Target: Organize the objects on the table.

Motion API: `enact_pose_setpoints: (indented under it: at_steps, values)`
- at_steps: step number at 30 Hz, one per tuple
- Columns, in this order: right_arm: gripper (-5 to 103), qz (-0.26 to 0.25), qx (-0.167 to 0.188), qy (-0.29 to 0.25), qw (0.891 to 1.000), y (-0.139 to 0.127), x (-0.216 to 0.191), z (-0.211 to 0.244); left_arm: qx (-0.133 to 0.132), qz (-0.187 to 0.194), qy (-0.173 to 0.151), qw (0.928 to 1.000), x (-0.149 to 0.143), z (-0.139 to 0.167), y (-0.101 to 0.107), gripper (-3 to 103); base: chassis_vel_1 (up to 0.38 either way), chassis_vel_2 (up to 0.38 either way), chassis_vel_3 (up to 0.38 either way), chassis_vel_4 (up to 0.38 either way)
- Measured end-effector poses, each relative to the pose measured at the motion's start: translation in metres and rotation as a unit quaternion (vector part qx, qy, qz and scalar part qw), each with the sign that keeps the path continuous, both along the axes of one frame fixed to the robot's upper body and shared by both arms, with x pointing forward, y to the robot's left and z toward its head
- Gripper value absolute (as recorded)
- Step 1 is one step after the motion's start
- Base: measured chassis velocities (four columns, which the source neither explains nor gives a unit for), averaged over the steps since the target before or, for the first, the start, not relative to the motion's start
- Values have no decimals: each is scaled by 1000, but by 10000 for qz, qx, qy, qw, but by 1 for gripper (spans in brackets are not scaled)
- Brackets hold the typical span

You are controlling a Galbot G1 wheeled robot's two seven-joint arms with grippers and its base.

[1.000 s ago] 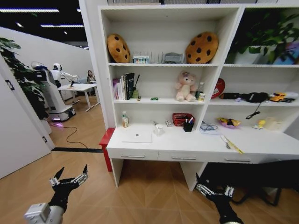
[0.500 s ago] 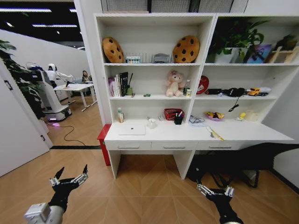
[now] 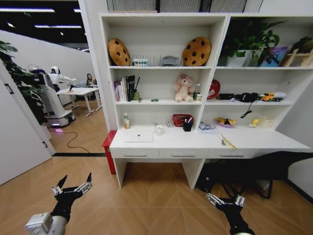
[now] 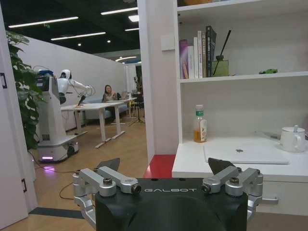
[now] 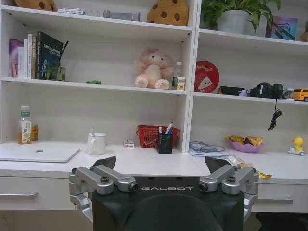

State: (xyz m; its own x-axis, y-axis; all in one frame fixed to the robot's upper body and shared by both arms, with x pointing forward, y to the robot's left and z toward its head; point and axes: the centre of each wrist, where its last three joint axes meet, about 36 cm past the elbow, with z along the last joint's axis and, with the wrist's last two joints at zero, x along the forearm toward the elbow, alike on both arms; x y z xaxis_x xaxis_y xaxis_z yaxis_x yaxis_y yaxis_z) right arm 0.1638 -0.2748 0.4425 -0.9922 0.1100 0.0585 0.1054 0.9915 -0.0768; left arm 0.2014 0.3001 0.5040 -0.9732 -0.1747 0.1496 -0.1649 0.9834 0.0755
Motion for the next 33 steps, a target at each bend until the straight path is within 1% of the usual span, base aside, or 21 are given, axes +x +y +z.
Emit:
enact_pose_setpoints:
  at_steps: [33]
  values:
    - [100, 0, 0, 0, 10000, 0, 0, 0, 0, 0, 0, 10000, 0, 0, 0, 100, 0, 0, 0, 0]
